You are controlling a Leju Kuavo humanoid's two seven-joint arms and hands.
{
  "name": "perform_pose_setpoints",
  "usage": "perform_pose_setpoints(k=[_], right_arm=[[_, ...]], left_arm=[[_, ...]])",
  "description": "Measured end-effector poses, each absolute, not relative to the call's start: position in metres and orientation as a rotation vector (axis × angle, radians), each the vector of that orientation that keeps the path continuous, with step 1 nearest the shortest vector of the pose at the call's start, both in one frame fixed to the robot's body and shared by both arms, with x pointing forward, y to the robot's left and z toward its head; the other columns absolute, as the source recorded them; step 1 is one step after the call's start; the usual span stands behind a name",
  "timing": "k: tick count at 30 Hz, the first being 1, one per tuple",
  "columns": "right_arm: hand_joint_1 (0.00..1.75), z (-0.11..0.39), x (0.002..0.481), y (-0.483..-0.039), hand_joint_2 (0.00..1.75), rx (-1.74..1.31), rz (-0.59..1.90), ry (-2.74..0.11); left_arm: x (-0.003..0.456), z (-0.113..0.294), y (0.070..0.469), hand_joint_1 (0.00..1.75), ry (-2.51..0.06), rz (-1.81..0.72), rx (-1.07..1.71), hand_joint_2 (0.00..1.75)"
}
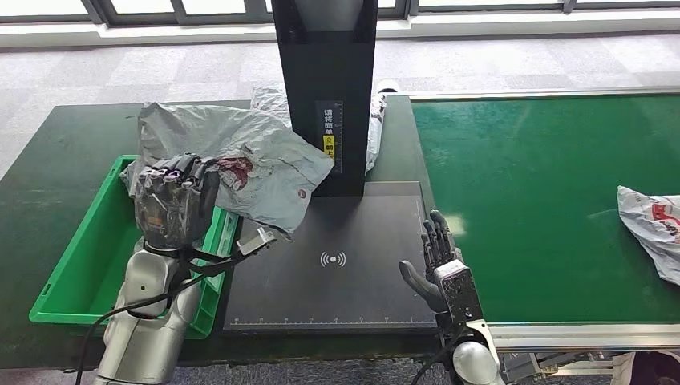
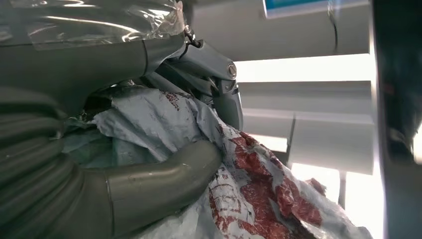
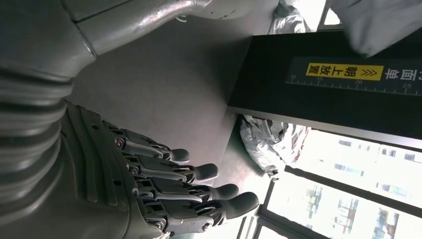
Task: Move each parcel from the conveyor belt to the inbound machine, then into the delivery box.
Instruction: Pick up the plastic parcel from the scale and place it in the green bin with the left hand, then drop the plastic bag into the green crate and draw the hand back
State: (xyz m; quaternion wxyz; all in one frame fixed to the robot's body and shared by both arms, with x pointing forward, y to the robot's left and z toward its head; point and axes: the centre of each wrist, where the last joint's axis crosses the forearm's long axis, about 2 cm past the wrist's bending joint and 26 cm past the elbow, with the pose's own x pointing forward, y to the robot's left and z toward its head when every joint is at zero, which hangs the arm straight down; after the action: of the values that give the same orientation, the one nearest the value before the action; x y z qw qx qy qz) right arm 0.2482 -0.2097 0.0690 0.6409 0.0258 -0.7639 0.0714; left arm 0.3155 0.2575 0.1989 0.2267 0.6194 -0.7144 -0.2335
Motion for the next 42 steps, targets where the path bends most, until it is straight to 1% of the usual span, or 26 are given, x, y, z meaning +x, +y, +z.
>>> perform_pose_setpoints(k=[2,4,6,8,10,12,13,15,17,19,26,27,30,31,34,36,38,42], right_arm=[[0.00,0.069,0.246,-0.211,1.75,0.061,0.155,-1.740],[0.00,0.070,0.245,-0.212,1.75,0.059,0.149,-1.737],[0.00,0.070,0.244,-0.214,1.75,0.057,0.142,-1.731],[0.00,0.071,0.245,-0.216,1.75,0.056,0.140,-1.728],[0.00,0.074,0.248,-0.215,1.75,0.059,0.143,-1.724],[0.00,0.077,0.252,-0.215,1.75,0.063,0.140,-1.720],[0.00,0.079,0.255,-0.215,1.75,0.065,0.136,-1.720],[0.00,0.083,0.260,-0.216,1.75,0.066,0.127,-1.723],[0.00,0.085,0.263,-0.218,1.75,0.061,0.118,-1.724],[0.00,0.086,0.266,-0.219,1.75,0.057,0.112,-1.728],[0.00,0.086,0.268,-0.220,1.75,0.054,0.108,-1.728],[0.00,0.086,0.268,-0.220,1.75,0.053,0.105,-1.728],[0.00,0.086,0.268,-0.224,1.75,0.049,0.097,-1.724],[0.00,0.086,0.268,-0.225,1.75,0.047,0.095,-1.721],[0.00,0.084,0.265,-0.231,1.75,0.034,0.094,-1.702],[0.00,0.083,0.262,-0.236,1.75,0.027,0.095,-1.693],[0.00,0.083,0.260,-0.240,1.75,0.019,0.098,-1.688],[0.00,0.086,0.262,-0.243,1.75,-0.003,0.084,-1.691]], left_arm=[[0.312,0.207,0.287,1.75,-1.920,-0.631,1.827,1.75],[0.306,0.205,0.324,1.75,-1.818,-0.623,1.919,1.75],[0.299,0.202,0.359,1.75,-1.676,-0.597,1.986,1.75],[0.300,0.201,0.383,1.75,-1.502,-0.523,2.002,1.75],[0.307,0.194,0.390,1.75,-1.305,-0.393,1.980,1.75],[0.312,0.178,0.390,1.75,-1.137,-0.265,1.951,1.75],[0.312,0.170,0.391,1.75,-1.080,-0.246,1.940,1.75],[0.314,0.155,0.397,1.75,-1.039,-0.328,1.928,1.75],[0.315,0.144,0.404,1.75,-1.061,-0.480,1.915,1.75],[0.315,0.134,0.408,1.75,-1.062,-0.568,1.897,1.75],[0.312,0.119,0.416,1.75,-0.993,-0.653,1.853,1.75],[0.312,0.116,0.416,1.34,-0.981,-0.683,1.829,1.75],[0.313,0.108,0.414,0.03,-0.966,-0.766,1.728,1.75],[0.314,0.105,0.412,0.00,-0.975,-0.784,1.679,1.75],[0.319,0.098,0.399,0.00,-1.080,-0.783,1.446,1.75],[0.323,0.100,0.387,0.00,-1.169,-0.706,1.331,1.75],[0.327,0.107,0.377,0.00,-1.255,-0.589,1.281,1.75],[0.330,0.124,0.363,0.00,-1.470,-0.341,1.257,0.00]])
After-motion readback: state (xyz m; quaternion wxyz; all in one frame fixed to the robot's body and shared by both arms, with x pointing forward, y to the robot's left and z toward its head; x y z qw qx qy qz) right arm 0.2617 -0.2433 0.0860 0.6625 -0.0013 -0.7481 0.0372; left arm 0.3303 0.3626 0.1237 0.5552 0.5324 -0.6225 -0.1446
